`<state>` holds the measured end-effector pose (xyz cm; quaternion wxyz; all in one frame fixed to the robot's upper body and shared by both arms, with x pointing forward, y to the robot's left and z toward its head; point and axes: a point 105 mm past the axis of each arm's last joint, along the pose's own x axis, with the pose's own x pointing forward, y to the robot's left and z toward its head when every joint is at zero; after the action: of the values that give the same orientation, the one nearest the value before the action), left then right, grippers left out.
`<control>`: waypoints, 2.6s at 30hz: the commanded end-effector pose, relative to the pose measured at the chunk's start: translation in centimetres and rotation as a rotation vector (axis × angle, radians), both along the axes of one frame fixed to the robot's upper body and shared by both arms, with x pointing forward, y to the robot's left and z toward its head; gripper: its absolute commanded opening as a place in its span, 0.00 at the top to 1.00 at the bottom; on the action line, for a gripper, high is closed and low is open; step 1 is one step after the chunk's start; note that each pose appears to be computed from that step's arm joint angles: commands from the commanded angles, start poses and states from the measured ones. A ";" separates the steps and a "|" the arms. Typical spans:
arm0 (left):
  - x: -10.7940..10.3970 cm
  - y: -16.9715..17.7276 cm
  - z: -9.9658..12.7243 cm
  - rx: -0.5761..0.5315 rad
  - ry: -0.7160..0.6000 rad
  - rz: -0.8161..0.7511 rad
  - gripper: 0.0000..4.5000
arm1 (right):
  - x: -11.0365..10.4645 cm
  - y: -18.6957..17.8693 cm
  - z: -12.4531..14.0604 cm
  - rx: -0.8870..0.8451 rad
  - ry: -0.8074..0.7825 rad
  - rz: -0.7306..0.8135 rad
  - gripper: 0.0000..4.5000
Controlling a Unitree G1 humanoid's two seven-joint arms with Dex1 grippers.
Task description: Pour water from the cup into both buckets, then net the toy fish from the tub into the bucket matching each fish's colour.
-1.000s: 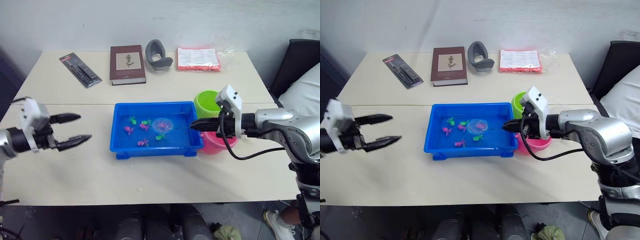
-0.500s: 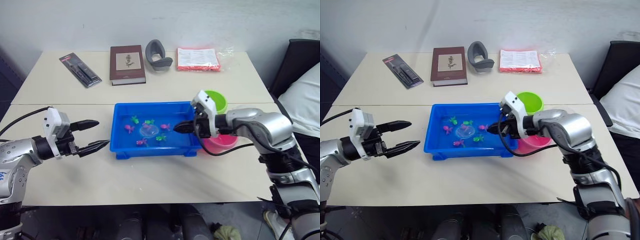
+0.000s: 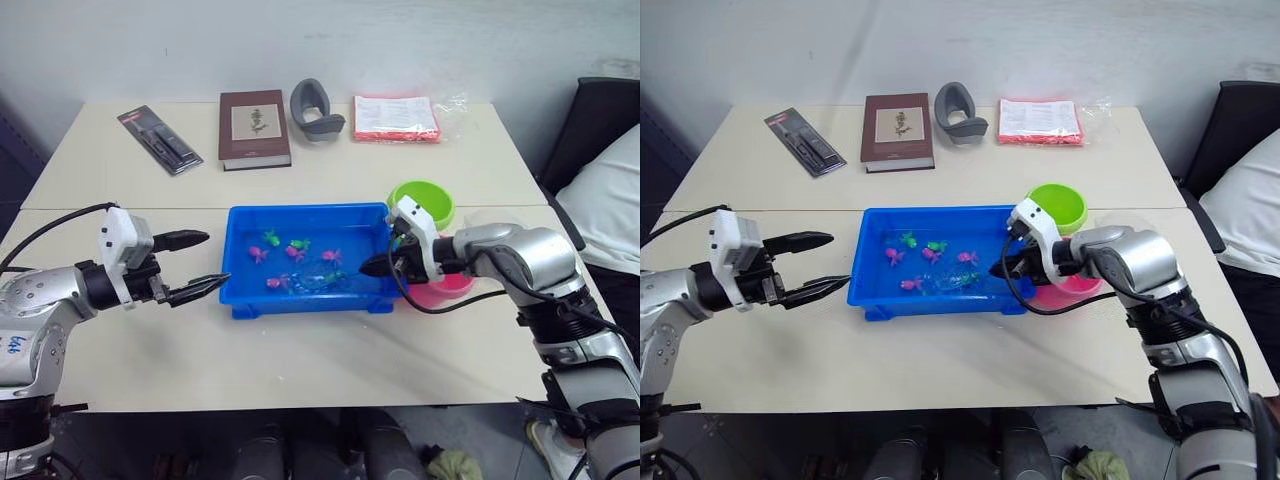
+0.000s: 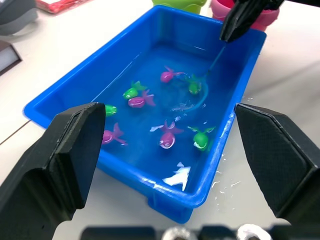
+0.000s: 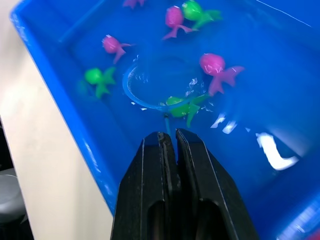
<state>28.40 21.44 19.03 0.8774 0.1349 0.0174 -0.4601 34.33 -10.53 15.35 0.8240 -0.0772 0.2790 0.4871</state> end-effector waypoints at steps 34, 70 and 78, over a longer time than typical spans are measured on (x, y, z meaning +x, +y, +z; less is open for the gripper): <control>1.2 -1.5 0.6 -0.017 -0.053 -0.076 0.02 | -4.5 -4.9 4.1 0.104 -0.359 -0.099 1.00; 2.6 -5.7 2.7 -0.051 -0.128 -0.236 0.02 | -10.2 -17.7 0.3 -0.237 -0.917 -0.370 1.00; 2.6 -6.1 3.0 -0.060 -0.139 -0.248 0.02 | -9.9 -17.6 0.1 -0.430 -1.177 -0.310 1.00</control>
<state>31.29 15.69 20.77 0.8230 0.1261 -0.0503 -0.5515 24.50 -28.22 14.41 0.8769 -0.4338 -0.0908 0.1861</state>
